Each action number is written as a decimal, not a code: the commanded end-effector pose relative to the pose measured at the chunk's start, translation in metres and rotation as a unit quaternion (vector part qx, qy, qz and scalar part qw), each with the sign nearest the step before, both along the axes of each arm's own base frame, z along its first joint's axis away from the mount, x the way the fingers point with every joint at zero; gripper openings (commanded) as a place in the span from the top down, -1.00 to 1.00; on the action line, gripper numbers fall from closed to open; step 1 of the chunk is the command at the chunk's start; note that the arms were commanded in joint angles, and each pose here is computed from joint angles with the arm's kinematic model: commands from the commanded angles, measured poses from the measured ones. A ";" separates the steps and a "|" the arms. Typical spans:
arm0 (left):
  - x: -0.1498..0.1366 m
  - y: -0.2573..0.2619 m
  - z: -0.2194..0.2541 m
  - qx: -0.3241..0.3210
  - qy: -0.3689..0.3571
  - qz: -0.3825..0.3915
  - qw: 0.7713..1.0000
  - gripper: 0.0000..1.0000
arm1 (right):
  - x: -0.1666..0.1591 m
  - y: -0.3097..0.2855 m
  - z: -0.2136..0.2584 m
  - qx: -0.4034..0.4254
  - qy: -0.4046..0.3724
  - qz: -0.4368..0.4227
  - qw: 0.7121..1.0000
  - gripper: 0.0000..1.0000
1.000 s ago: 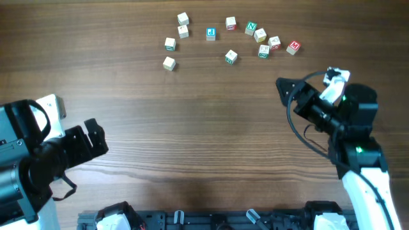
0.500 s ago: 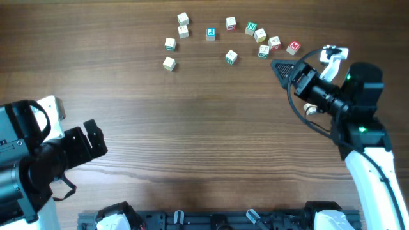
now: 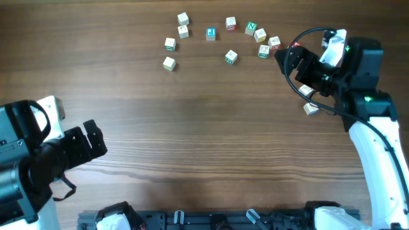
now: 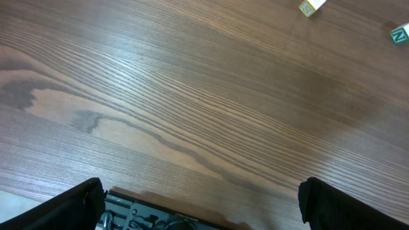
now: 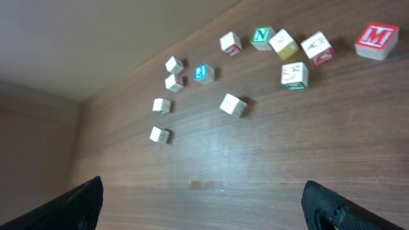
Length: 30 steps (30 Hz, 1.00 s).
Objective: Form a circle
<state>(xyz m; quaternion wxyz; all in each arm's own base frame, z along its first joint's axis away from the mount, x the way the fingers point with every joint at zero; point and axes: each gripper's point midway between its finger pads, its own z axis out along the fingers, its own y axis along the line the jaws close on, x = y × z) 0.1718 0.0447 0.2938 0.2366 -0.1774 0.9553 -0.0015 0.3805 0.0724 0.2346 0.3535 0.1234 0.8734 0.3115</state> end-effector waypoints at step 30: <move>-0.002 0.002 -0.001 0.002 -0.001 0.010 1.000 -1.00 | 0.138 0.014 -0.152 -0.203 0.054 -0.062 0.976 -0.99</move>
